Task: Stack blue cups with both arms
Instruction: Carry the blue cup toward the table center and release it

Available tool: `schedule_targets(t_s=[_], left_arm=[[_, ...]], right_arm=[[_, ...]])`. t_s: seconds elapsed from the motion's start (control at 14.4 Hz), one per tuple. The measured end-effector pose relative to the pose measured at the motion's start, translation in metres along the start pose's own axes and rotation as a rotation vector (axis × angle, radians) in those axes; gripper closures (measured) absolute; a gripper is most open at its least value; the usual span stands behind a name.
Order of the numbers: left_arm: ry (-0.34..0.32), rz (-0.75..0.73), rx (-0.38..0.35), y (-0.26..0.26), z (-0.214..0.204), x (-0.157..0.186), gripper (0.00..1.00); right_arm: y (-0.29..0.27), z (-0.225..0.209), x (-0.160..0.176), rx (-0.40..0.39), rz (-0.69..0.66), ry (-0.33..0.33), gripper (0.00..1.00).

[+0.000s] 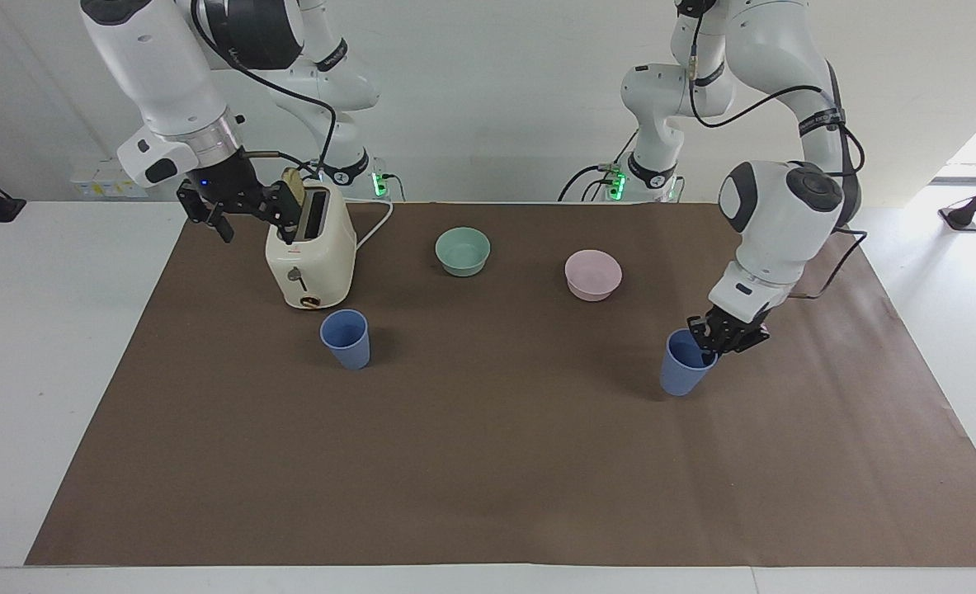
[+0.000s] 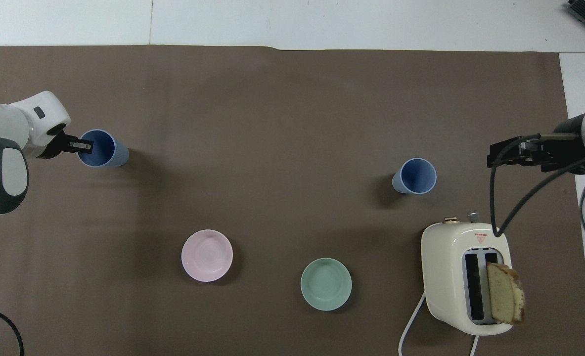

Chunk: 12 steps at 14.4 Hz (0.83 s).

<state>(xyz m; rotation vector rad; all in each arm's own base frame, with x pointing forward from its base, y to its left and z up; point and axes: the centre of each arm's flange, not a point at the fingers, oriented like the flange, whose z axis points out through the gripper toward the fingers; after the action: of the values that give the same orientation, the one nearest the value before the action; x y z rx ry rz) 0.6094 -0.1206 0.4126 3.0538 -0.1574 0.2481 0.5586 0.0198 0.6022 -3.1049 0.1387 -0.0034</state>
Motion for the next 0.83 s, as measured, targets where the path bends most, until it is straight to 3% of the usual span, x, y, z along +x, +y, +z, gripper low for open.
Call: schedule_targets(t_s=[0.56,0.83], left_arm=[[-0.04,-0.052,-0.027,0.13,0.024,-0.031,0.95],[-0.055,-0.088,-0.025,0.147,0.041,-0.037,0.92]], right_arm=[[0.0,0.0,0.0,0.0,0.0,-0.003,0.0],[0.0,0.0,0.0,0.0,0.0,-0.003,0.0]])
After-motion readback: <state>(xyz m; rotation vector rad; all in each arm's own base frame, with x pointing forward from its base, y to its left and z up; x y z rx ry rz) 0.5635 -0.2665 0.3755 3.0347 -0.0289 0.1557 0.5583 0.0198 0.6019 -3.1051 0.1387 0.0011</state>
